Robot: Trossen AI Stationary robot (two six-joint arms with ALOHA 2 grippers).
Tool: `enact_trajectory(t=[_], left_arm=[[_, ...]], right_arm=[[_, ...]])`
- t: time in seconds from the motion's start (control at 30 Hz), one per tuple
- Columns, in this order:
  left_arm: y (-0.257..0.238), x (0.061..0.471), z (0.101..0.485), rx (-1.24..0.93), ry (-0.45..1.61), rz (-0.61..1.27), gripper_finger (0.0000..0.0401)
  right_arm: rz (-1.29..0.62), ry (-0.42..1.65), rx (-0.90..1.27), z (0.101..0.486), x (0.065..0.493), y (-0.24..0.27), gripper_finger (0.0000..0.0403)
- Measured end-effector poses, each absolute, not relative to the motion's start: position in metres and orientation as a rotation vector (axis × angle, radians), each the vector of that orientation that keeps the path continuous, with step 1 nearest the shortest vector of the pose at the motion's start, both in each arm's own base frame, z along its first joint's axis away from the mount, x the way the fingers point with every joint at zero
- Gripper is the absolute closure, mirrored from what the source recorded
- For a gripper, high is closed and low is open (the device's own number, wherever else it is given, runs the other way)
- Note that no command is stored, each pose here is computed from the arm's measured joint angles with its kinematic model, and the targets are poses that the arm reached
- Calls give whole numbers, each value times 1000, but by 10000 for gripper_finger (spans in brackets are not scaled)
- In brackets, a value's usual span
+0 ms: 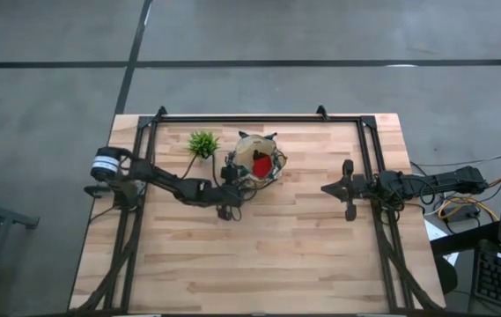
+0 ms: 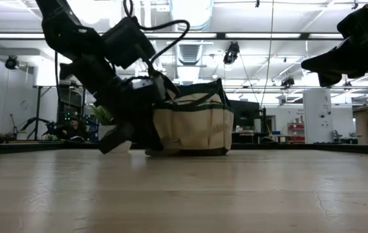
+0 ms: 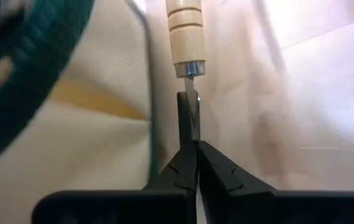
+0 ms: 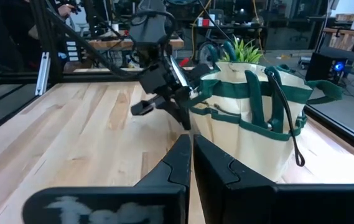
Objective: Pick & Place Garden tools in Gardening bag
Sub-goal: Put the brown trowel into the white gardening bag
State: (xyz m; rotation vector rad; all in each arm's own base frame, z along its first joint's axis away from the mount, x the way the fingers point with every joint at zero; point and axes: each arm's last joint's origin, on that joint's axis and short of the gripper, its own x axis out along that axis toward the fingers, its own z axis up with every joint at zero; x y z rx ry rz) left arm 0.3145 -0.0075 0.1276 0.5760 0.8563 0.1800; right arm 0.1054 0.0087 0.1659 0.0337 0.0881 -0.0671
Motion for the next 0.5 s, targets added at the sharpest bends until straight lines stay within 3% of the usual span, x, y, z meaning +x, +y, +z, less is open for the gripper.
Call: enact_trajectory(t=[0.5], left_arm=[[-42, 297, 166, 560, 754, 84, 397]], right_arm=[[-67, 88, 35, 166, 105, 9, 390]])
